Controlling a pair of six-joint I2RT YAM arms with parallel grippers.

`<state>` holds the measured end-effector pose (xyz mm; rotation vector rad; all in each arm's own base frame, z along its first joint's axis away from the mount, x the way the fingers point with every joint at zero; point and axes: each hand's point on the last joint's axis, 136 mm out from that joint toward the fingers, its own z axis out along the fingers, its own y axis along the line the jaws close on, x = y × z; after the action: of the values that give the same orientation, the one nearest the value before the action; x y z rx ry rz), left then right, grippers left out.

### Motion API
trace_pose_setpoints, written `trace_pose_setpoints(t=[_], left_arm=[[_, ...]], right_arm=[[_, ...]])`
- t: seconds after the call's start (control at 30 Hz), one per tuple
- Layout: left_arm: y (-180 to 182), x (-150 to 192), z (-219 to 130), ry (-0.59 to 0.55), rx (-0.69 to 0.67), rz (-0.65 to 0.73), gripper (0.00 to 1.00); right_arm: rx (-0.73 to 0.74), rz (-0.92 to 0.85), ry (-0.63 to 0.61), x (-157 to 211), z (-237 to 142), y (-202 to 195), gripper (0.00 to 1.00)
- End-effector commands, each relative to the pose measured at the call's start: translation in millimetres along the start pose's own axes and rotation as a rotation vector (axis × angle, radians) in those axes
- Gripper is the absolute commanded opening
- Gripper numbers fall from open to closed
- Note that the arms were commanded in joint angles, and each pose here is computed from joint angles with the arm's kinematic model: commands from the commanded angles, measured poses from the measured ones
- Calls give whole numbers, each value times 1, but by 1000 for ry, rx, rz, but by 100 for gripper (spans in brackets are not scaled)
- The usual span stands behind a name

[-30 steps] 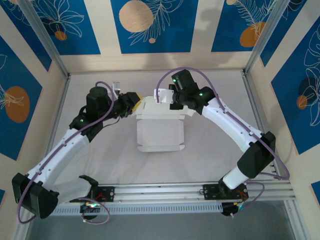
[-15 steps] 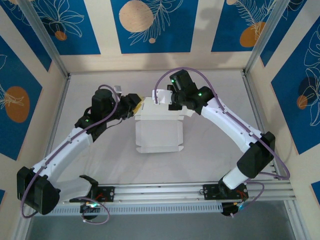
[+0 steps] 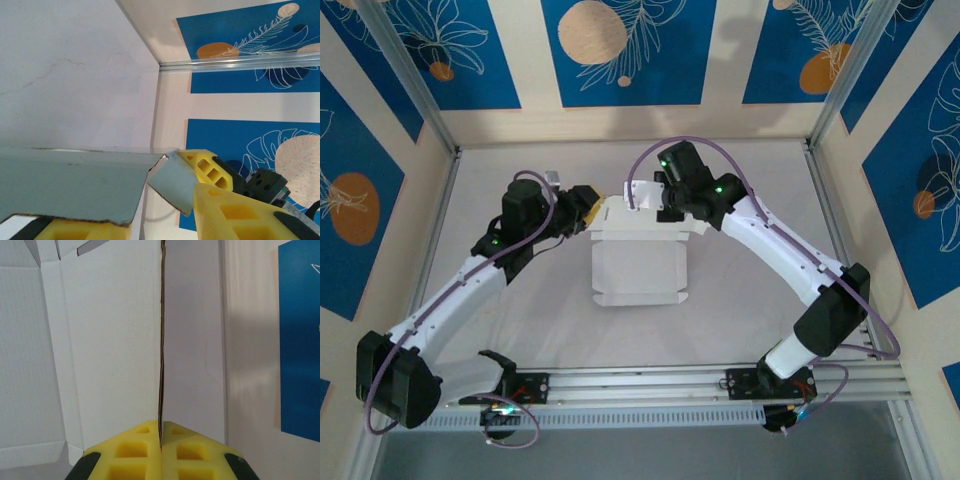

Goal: Fold the paper box

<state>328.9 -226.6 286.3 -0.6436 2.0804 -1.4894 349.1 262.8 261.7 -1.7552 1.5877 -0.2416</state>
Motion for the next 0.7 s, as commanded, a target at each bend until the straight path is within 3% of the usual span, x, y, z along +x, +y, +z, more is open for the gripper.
trace_pose_setpoints(t=[0.0,0.23,0.43,0.67], left_arm=[[-1,-4,6,-4,22,-20,33],[5,7,10,25,21,-21,27],[17,9,11,24,7,-33,27],[7,7,18,25,27,-18,30]], right_arm=[[20,7,-20,-10,-11,-7,0],[17,19,-17,-12,-7,-9,0],[14,27,-24,-17,-6,-10,0],[3,-5,-22,-27,-5,-3,0]])
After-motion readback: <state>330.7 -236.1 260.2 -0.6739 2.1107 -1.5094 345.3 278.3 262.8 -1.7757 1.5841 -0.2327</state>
